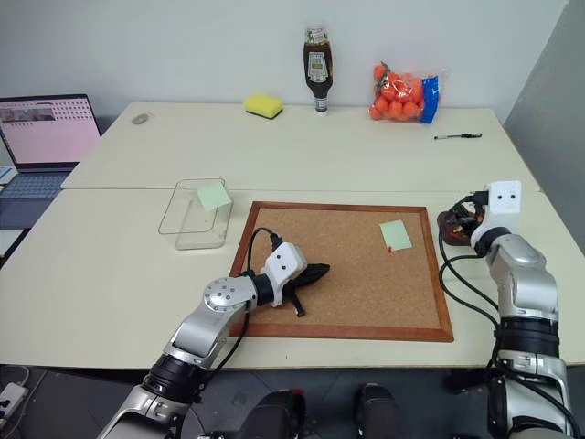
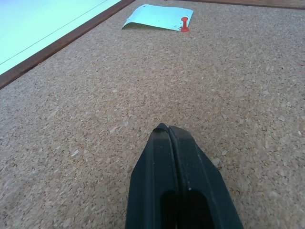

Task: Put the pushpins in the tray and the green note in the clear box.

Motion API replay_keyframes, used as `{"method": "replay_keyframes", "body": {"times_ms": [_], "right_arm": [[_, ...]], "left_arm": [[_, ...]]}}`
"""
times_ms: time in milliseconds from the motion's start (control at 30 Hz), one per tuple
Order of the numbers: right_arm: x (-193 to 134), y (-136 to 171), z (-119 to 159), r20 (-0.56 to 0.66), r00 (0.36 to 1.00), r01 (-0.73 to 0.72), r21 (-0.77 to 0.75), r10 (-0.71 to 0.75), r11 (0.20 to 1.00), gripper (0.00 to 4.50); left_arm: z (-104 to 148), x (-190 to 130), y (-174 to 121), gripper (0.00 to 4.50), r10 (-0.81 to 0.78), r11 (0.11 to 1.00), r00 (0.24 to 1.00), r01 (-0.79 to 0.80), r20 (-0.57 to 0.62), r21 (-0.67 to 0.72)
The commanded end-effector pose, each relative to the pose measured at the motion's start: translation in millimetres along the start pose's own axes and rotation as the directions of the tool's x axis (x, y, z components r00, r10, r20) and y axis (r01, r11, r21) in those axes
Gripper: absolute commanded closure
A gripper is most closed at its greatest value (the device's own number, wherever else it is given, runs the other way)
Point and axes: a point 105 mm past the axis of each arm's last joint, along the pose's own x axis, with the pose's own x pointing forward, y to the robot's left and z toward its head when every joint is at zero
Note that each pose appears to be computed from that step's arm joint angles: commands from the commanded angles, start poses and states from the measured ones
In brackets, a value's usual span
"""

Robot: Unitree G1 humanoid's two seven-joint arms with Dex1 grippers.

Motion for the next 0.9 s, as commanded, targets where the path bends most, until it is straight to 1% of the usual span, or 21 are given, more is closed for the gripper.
{"method": "replay_keyframes", "body": {"times_ms": [33, 500, 600, 633, 700, 767, 900], "right_arm": [[-6, -3, 17, 0.079, 0.997, 0.008, 0.002, -0.008, 1.0, 2.44], [-13, 4, 32, 0.131, 0.991, -0.018, -0.024, 0.021, 1.0, 2.44], [-17, 10, 34, 0.144, 0.988, -0.048, -0.032, 0.052, 0.998, 2.44], [-19, 14, 34, 0.148, 0.986, -0.068, -0.036, 0.072, 0.997, 2.44], [-27, 30, 34, 0.151, 0.975, -0.154, -0.075, 0.164, 0.985, 2.44], [-37, 47, 28, 0.128, 0.961, -0.232, -0.119, 0.246, 0.965, 2.44], [-55, 78, 17, 0.088, 0.922, -0.363, -0.138, 0.377, 0.921, 2.44]], "left_arm": [[-20, 0, -12, 4.5, -0.039, 0.999, 0.997, 0.037, -0.072, -0.034], [-18, 5, -11, 4.5, -0.049, 0.999, 0.997, 0.047, -0.065, -0.026], [-18, 6, -11, 4.5, -0.053, 0.998, 0.996, 0.052, -0.065, -0.025], [-18, 6, -11, 4.5, -0.054, 0.998, 0.996, 0.053, -0.065, -0.025], [-19, 5, -11, 4.5, -0.057, 0.998, 0.996, 0.055, -0.067, -0.022], [-19, 5, -10, 4.5, -0.056, 0.998, 0.996, 0.055, -0.067, -0.02], [-19, 4, -9, 4.5, -0.056, 0.998, 0.996, 0.055, -0.068, -0.019]]}}
